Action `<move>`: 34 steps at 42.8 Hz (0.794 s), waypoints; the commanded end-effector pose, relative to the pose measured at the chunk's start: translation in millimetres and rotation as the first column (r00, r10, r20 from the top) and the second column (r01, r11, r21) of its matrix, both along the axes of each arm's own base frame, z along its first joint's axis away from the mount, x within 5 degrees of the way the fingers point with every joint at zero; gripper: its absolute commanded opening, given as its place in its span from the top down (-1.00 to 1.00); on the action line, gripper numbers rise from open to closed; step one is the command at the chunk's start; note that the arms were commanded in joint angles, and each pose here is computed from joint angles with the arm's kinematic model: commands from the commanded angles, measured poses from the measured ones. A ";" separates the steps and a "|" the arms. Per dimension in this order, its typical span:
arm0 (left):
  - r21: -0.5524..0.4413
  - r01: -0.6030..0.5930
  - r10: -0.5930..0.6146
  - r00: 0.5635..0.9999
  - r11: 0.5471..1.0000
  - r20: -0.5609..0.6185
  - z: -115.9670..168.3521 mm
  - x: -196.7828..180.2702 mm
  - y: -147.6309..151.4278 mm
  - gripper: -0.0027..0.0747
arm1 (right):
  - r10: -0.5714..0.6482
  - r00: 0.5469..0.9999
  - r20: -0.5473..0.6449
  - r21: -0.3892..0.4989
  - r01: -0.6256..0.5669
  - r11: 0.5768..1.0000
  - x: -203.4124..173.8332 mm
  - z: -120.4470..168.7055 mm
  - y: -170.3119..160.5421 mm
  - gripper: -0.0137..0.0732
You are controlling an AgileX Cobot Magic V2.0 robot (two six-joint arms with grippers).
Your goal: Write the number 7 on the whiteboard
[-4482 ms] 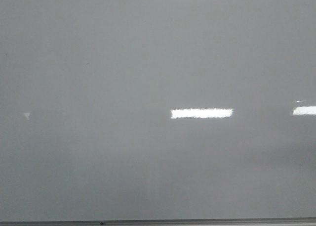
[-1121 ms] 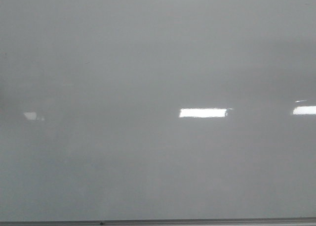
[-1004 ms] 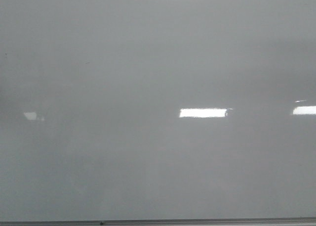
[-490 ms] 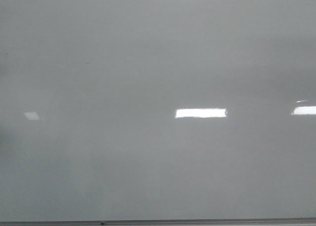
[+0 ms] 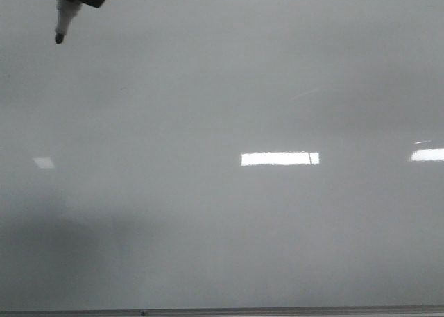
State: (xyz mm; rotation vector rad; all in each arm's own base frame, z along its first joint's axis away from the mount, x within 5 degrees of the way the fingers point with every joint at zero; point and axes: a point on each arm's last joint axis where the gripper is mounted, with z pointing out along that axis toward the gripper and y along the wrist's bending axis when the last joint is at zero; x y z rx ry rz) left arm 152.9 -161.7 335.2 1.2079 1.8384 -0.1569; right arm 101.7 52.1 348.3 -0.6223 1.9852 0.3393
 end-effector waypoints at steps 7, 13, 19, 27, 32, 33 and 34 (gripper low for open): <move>-0.002 0.232 -0.232 0.971 0.973 0.066 16.0 -37.4 -25.1 0.69 | 0.393 0.919 0.011 -0.053 -0.392 0.918 14.5 20.7 45.4 -0.80; 0.003 0.289 -0.288 0.955 0.957 0.067 15.3 -47.5 -32.2 0.69 | 0.518 0.855 -0.007 -0.067 -0.517 0.853 22.4 27.9 72.2 -0.80; 0.003 0.289 -0.288 0.955 0.957 0.064 14.8 -47.3 -32.6 0.69 | 0.609 0.793 0.014 -0.074 -0.607 0.791 21.8 42.2 94.6 -0.80; 0.003 0.289 -0.288 0.955 0.957 0.064 14.8 -47.3 -32.6 0.69 | 0.676 0.736 0.035 -0.078 -0.672 0.737 21.8 56.5 116.4 -0.80; 0.003 0.289 -0.288 0.955 0.957 0.064 14.8 -47.3 -32.6 0.69 | 0.702 0.712 0.008 -0.083 -0.699 0.710 25.9 57.6 127.5 -0.80; 0.003 0.289 -0.288 0.955 0.957 0.064 14.8 -47.3 -32.6 0.69 | 0.707 0.708 -0.005 -0.084 -0.705 0.705 27.3 56.5 129.5 -0.80; 0.003 0.289 -0.288 0.955 0.957 0.064 14.8 -47.3 -32.6 0.69 | 0.710 0.704 -0.014 -0.084 -0.708 0.701 28.5 56.3 131.0 -0.80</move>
